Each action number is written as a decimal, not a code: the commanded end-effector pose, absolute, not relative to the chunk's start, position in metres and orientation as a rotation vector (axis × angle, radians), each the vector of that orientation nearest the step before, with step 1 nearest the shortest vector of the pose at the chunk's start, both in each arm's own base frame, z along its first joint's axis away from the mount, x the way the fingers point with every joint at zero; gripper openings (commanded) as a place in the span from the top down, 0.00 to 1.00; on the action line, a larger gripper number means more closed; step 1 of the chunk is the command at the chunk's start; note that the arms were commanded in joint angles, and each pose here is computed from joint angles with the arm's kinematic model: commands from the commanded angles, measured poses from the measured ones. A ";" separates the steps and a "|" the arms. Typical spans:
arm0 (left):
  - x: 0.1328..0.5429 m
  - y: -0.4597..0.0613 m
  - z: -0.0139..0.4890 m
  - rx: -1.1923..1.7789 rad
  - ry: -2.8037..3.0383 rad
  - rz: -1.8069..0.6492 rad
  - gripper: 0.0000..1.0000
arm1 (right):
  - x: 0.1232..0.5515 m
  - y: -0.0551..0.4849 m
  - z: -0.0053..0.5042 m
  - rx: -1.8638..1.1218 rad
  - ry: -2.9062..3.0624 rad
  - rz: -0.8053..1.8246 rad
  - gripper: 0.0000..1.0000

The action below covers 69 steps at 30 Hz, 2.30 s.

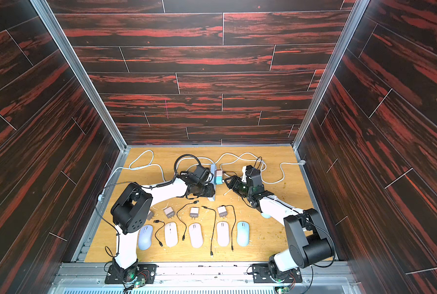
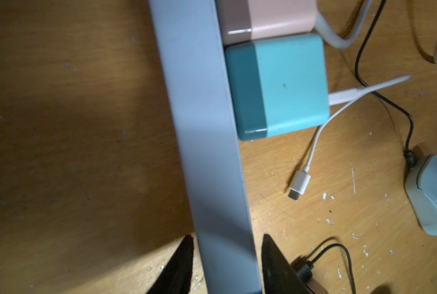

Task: Unplug the wireless mouse
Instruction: Remove the plug from the socket.

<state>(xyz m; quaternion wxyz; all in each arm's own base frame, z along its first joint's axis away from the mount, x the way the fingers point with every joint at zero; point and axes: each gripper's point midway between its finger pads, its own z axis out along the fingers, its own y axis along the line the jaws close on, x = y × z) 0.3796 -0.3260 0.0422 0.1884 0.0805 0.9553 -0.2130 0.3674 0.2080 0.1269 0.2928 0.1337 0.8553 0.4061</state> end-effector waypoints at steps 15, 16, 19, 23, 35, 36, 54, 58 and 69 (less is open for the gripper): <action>0.380 -0.324 0.038 0.055 2.687 -0.786 0.83 | 0.394 0.232 0.106 0.283 2.264 1.181 0.37; 0.379 -0.324 0.038 0.051 2.687 -0.791 0.83 | 0.396 0.233 0.106 0.283 2.261 1.185 0.37; 0.379 -0.324 0.035 0.039 2.690 -0.800 0.83 | 0.405 0.235 0.100 0.305 2.263 1.189 0.39; 0.378 -0.324 0.035 0.031 2.689 -0.806 0.85 | 0.415 0.233 0.088 0.384 2.295 1.160 0.41; 0.377 -0.324 0.034 0.030 2.690 -0.808 0.85 | 0.424 0.250 0.078 0.379 2.339 1.272 0.51; 0.377 -0.324 0.034 0.029 2.690 -0.809 0.85 | 0.424 0.252 0.078 0.376 2.341 1.281 0.52; 0.374 -0.323 0.033 0.032 2.697 -0.815 0.88 | 0.432 0.256 0.066 0.371 2.358 1.283 0.56; 0.375 -0.322 0.033 0.033 2.695 -0.812 0.90 | 0.435 0.256 0.065 0.373 2.357 1.273 0.61; 0.379 -0.307 0.031 -0.062 2.692 -0.767 1.00 | 0.427 0.255 0.078 0.348 2.322 1.305 0.82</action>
